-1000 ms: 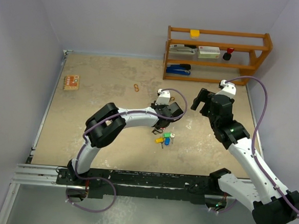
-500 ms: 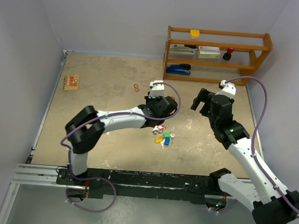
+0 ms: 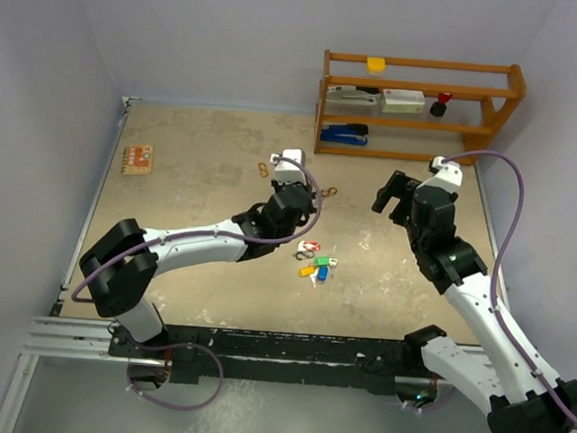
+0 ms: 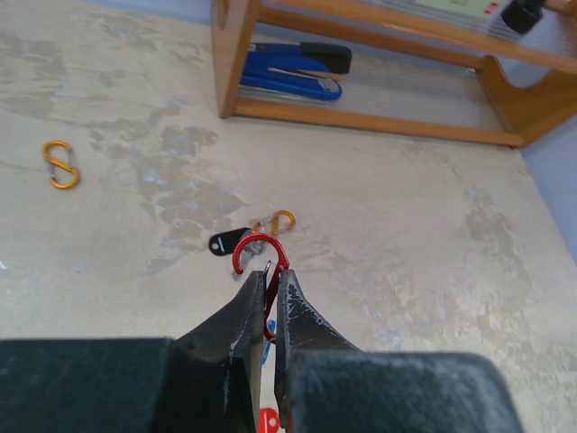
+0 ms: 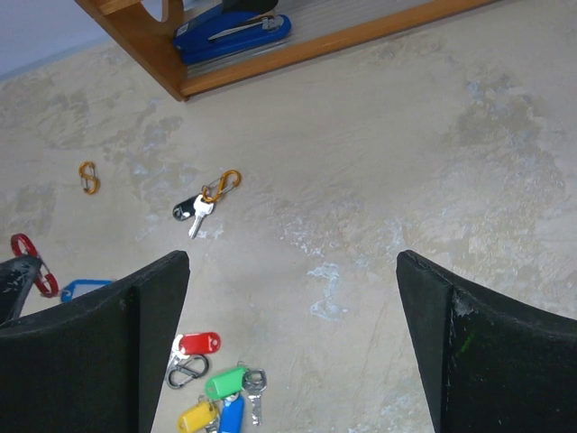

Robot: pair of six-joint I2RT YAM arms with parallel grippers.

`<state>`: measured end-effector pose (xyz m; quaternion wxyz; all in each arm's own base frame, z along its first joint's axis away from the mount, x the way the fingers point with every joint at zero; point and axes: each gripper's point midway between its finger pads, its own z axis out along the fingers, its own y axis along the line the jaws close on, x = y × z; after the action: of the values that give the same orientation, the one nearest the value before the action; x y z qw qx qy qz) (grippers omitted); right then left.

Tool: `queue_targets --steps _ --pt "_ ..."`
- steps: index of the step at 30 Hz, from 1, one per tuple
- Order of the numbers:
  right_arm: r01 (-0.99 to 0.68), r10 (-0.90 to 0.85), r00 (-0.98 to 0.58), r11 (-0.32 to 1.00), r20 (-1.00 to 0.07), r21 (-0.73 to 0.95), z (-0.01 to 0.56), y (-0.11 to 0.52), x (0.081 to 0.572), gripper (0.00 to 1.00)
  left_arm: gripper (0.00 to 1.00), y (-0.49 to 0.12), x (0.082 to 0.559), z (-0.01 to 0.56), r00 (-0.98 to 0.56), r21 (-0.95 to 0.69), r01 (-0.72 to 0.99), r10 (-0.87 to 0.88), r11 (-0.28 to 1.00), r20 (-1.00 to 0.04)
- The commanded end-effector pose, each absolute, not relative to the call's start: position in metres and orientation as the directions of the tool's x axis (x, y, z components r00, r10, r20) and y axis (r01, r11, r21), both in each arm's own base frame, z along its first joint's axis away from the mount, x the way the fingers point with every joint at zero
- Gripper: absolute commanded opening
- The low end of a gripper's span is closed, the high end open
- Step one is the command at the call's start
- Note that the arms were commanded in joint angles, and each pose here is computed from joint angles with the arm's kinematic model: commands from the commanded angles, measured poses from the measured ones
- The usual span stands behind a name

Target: Put the keys on the keyring

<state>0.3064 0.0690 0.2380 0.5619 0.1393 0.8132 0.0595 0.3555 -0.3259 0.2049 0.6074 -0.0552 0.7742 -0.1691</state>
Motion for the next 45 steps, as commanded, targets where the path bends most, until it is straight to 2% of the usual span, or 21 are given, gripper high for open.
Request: queue_targets --steps 1,12,23,29,45 --pt "0.188 0.313 -0.277 0.945 -0.908 0.269 0.251 0.06 0.305 1.0 0.0 -0.346 0.355 0.24 -0.218 -0.425 0.286 -0.374 0.859 -0.902" --pt "0.195 0.31 -0.267 0.945 -0.912 0.264 0.255 0.056 0.301 1.0 0.0 -0.365 0.368 0.225 -0.286 -0.502 0.38 -0.418 0.777 -0.862" --pt "0.193 0.316 -0.254 0.943 -0.914 0.272 0.261 0.055 0.298 1.0 0.0 -0.386 0.39 0.212 -0.271 -0.531 0.424 -0.457 0.733 -0.847" --pt "0.199 0.314 -0.247 0.942 -0.917 0.269 0.263 0.052 0.296 1.0 0.0 -0.405 0.397 0.204 -0.287 -0.575 0.473 -0.5 0.668 -0.817" --pt "0.211 0.314 -0.229 0.94 -0.921 0.268 0.269 0.046 0.291 1.0 0.0 -0.451 0.423 0.187 -0.35 -0.611 0.521 -0.504 0.596 -0.79"
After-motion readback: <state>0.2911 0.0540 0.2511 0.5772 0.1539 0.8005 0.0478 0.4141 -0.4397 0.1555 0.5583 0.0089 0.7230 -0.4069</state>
